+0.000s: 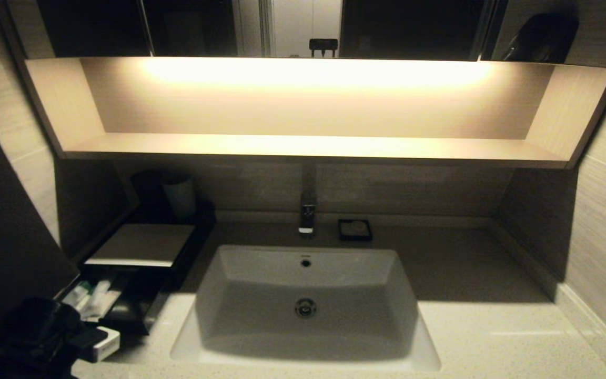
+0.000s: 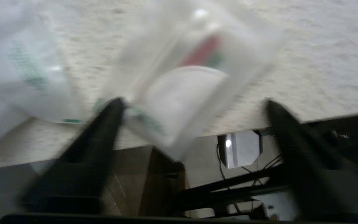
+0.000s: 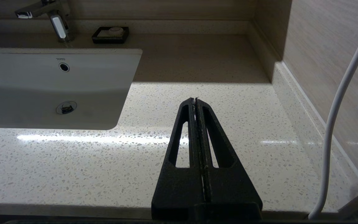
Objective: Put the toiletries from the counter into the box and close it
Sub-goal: Pick up the bathroom toiletry
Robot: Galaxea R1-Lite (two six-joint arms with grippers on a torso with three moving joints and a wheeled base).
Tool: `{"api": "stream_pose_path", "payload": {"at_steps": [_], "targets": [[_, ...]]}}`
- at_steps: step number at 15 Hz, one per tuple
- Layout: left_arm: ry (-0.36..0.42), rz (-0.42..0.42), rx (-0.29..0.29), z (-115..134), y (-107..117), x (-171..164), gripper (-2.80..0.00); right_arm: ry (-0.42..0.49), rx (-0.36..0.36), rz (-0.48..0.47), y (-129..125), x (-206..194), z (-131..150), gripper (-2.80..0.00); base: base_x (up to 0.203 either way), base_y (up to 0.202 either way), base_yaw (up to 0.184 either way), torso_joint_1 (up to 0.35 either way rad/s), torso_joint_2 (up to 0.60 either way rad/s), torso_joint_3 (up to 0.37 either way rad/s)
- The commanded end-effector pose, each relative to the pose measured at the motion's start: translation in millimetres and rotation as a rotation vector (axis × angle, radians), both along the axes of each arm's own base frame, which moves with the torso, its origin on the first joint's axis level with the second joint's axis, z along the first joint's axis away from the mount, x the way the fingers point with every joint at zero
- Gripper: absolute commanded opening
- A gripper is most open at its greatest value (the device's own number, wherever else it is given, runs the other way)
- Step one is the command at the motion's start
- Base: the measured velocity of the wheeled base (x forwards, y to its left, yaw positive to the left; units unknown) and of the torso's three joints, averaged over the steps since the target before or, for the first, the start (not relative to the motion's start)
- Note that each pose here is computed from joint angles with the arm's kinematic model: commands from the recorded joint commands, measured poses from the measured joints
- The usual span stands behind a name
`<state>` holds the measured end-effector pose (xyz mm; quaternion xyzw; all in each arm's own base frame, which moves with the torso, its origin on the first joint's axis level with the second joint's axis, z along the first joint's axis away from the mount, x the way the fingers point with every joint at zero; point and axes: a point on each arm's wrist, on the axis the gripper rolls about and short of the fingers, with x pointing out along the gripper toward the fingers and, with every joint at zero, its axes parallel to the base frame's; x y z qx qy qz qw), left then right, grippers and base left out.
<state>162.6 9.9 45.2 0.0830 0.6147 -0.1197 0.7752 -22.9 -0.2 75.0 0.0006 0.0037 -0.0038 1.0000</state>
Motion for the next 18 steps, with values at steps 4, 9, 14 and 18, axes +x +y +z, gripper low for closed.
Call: {"api": "stream_pose_path", "payload": {"at_steps": [4, 9, 14, 18], "targets": [[-0.01, -0.002, 0.0, 2, 0, 1, -2.8, 0.0, 0.0, 0.0, 0, 0, 0, -2.8, 0.0, 0.0, 0.0, 0.0, 0.0, 0.0], [-0.013, 0.0, -0.001, 2, 0, 1, -2.8, 0.0, 0.0, 0.0, 0, 0, 0, -2.8, 0.0, 0.0, 0.0, 0.0, 0.0, 0.0], [-0.038, 0.002, 0.001, 6, 0, 2, -2.8, 0.0, 0.0, 0.0, 0, 0, 0, -2.8, 0.0, 0.0, 0.0, 0.0, 0.0, 0.0], [-0.087, 0.031, -0.001, 14, 2, 5, -2.8, 0.0, 0.0, 0.0, 0, 0, 0, -2.8, 0.0, 0.0, 0.0, 0.0, 0.0, 0.0]]}}
